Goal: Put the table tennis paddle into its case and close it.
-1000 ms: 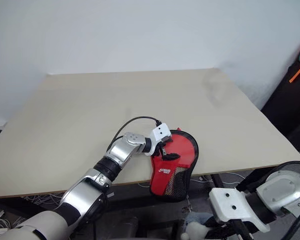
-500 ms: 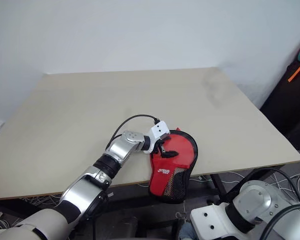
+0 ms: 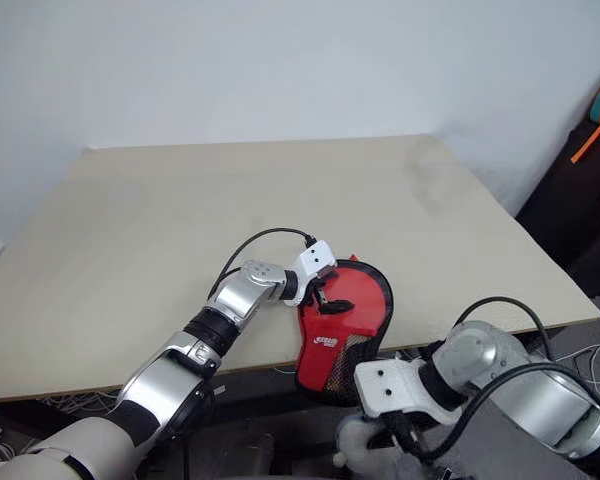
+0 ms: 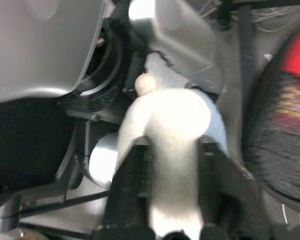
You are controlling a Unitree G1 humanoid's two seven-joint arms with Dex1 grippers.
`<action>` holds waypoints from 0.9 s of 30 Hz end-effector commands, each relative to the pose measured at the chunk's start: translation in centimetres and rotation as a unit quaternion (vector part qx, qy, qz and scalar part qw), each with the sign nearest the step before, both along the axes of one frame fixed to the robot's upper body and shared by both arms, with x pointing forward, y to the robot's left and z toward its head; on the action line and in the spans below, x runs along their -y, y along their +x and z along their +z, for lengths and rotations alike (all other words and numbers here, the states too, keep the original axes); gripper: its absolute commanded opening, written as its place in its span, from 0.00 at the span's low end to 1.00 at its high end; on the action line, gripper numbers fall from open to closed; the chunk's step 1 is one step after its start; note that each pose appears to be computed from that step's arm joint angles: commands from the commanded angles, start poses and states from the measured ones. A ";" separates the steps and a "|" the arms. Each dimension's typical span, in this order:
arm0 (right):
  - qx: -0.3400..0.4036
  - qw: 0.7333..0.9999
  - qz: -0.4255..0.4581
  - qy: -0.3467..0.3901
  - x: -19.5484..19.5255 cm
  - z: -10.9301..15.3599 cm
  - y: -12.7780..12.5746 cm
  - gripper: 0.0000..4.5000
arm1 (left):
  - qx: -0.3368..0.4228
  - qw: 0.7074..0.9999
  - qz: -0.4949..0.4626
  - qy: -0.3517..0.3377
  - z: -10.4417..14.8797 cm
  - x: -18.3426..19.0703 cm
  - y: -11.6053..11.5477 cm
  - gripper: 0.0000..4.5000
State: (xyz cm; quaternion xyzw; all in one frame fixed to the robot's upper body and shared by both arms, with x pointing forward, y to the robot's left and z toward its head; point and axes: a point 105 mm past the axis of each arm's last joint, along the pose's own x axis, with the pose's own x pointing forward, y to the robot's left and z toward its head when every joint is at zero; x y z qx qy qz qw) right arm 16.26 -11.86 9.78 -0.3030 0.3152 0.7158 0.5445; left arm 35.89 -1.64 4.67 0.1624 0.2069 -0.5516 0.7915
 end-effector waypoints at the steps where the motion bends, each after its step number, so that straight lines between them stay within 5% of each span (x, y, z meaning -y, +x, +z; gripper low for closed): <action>1: 0.011 1.000 -0.005 0.009 -0.1 1.0 0.6 0.59 | -0.018 0.998 0.020 0.051 -2.3 -1.7 0.0 1.00; 6: 0.022 0.999 -0.022 0.016 -0.1 2.2 1.4 0.99 | -0.015 0.998 0.019 0.050 -2.1 -1.7 0.2 1.00; 10: 0.040 0.997 -0.070 0.024 0.2 2.0 1.4 0.99 | -0.013 0.998 0.022 0.050 -2.0 -1.9 0.4 1.00; 16: 0.089 0.974 -0.201 0.050 2.8 -0.6 6.6 0.99 | 0.007 0.999 0.023 0.032 -0.8 -2.2 1.0 1.00; 20: 0.105 0.939 -0.309 0.105 3.1 -0.2 11.7 0.99 | 0.005 0.999 0.030 -0.022 2.1 -2.6 1.7 1.00; 27: 0.111 0.889 -0.408 0.176 3.4 2.0 16.6 0.99 | 0.048 0.997 0.030 -0.052 6.2 -5.9 1.5 1.00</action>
